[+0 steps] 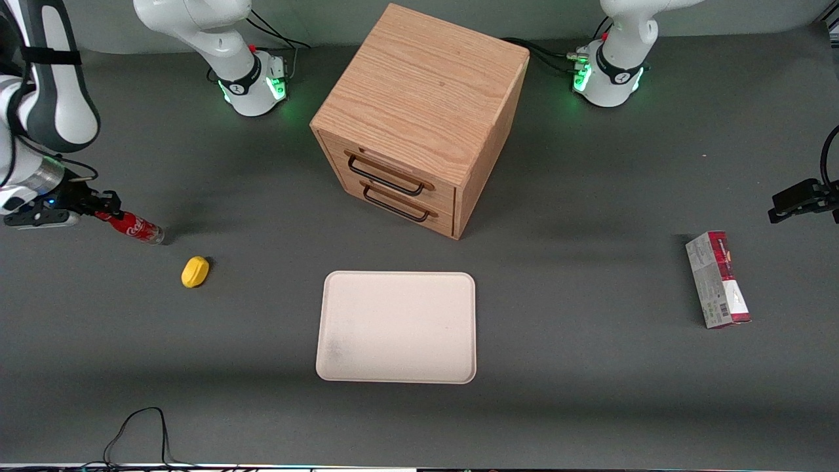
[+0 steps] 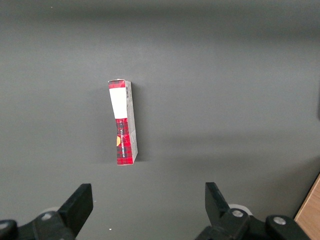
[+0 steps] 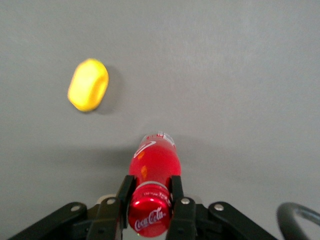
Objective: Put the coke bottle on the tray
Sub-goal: 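Lift the bottle and carry it over the cream tray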
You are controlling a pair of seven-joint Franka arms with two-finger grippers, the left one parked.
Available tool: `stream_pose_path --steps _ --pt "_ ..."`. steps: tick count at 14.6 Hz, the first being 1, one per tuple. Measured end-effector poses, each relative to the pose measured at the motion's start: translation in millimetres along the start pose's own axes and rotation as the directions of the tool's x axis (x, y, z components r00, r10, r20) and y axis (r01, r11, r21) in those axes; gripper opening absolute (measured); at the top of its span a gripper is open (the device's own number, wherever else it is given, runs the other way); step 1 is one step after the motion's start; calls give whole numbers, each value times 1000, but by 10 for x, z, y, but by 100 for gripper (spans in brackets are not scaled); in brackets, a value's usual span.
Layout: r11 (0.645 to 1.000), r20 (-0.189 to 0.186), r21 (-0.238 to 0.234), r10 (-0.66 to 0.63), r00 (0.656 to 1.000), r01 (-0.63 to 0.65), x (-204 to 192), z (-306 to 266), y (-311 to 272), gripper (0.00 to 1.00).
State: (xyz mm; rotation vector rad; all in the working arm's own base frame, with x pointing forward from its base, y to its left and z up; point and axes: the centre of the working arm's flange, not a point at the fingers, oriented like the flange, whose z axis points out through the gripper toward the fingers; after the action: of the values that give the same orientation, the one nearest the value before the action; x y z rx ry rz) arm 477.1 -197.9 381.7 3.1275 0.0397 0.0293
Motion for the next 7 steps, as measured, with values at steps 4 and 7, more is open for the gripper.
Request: stream_pose_path --steps 4,7 --pt "999 4 -7 45 999 -44 534 -836 -451 34" --pt "996 10 30 87 996 -88 892 -1450 -927 34"
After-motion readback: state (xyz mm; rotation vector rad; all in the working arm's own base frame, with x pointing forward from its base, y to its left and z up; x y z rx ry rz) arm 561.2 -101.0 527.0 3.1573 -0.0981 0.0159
